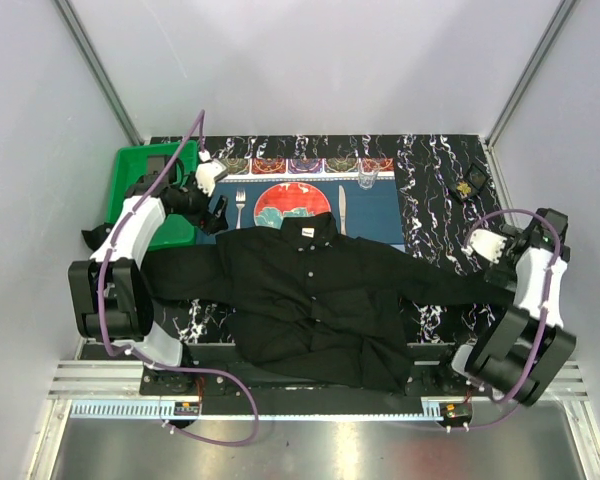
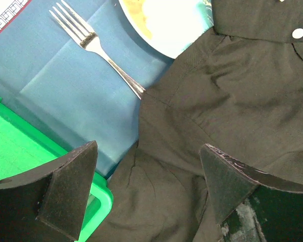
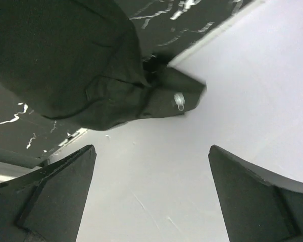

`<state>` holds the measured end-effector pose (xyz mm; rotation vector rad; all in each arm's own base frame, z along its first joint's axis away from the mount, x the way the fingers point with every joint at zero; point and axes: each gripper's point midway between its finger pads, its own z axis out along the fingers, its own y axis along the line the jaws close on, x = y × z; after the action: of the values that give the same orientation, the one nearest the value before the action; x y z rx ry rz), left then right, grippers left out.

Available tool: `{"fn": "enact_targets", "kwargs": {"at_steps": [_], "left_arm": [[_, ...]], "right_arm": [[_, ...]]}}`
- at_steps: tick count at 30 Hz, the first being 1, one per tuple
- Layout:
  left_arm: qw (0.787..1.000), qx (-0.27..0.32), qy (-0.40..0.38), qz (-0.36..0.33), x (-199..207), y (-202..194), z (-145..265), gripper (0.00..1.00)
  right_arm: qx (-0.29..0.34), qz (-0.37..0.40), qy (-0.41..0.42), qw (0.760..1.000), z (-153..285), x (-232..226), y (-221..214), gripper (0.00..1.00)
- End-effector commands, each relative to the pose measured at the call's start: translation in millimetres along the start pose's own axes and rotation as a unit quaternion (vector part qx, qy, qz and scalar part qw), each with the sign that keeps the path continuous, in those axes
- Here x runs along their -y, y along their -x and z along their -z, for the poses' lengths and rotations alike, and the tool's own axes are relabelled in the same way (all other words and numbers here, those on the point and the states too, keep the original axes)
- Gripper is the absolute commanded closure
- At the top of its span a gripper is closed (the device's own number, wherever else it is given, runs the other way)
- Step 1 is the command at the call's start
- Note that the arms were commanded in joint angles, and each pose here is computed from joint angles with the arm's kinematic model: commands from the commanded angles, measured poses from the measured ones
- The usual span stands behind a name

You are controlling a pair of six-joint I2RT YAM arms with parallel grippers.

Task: Pin the brooch onto the clothing
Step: Flatten out the clothes at the center of the board.

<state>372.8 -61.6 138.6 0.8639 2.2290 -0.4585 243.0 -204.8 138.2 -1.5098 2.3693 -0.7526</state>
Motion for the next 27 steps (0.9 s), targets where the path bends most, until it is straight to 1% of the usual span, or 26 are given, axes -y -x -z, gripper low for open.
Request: {"fn": "enact_targets", "kwargs": {"at_steps": [1, 3, 4, 7, 8, 10, 11, 12, 13, 14, 16, 17, 19, 24, 27], "left_arm": [[0.998, 0.036, 0.011, -0.046, 3, 21, 16, 0.14], [0.997, 0.042, 0.018, -0.058, 5, 24, 22, 0.14], [0.997, 0.042, 0.015, -0.062, 7, 22, 22, 0.14], [0.997, 0.049, 0.014, -0.065, 9, 25, 25, 0.14], [0.997, 0.052, 0.008, -0.064, 12, 26, 24, 0.14], [0.996, 0.058, 0.004, -0.064, 14, 29, 26, 0.14], [0.996, 0.059, 0.003, -0.065, 16, 30, 26, 0.14], [0.996, 0.06, 0.002, -0.067, 18, 31, 27, 0.14], [0.996, 0.062, 0.002, -0.072, 19, 33, 27, 0.14], [0.995, 0.062, 0.001, -0.076, 21, 35, 27, 0.14], [0.995, 0.06, 0.001, -0.084, 23, 39, 26, 0.14], [0.995, 0.06, 0.003, -0.085, 22, 40, 27, 0.14], [0.994, 0.06, 0.001, -0.091, 25, 47, 25, 0.14], [0.994, 0.052, -0.002, -0.093, 28, 52, 22, 0.14], [0.995, 0.046, 0.001, -0.093, 26, 53, 21, 0.14]], "right_arm": [[-0.016, 0.002, 0.022, 1.0, 3, 16, -13, 0.0], [0.0, -0.013, 0.05, 0.999, 8, 15, -10, 0.0], [0.006, -0.014, 0.071, 0.997, 18, 15, -9, 0.0], [0.032, -0.003, 0.12, 0.992, 22, 7, -1, 0.0], [0.039, 0.002, 0.141, 0.989, 16, 3, 1, 0.01], [0.037, 0.002, 0.156, 0.987, 15, 8, 2, 0.03], [0.028, -0.007, 0.174, 0.984, 6, 7, 1, 0.05], [0.029, -0.009, 0.175, 0.984, 1, 12, 4, 0.05], [0.027, -0.014, 0.16, 0.987, -1, 28, 4, 0.06], [0.012, -0.02, 0.177, 0.984, -12, 28, 1, 0.09], [0.007, -0.018, 0.172, 0.985, -21, 45, 1, 0.12], [-0.002, -0.008, 0.191, 0.982, -34, 43, -2, 0.14], [-0.016, 0.01, 0.192, 0.981, -45, 50, -6, 0.16], [-0.036, 0.069, 0.22, 0.972, -81, 47, -16, 0.16], [-0.044, 0.094, 0.241, 0.965, -99, 33, -18, 0.16]]}}
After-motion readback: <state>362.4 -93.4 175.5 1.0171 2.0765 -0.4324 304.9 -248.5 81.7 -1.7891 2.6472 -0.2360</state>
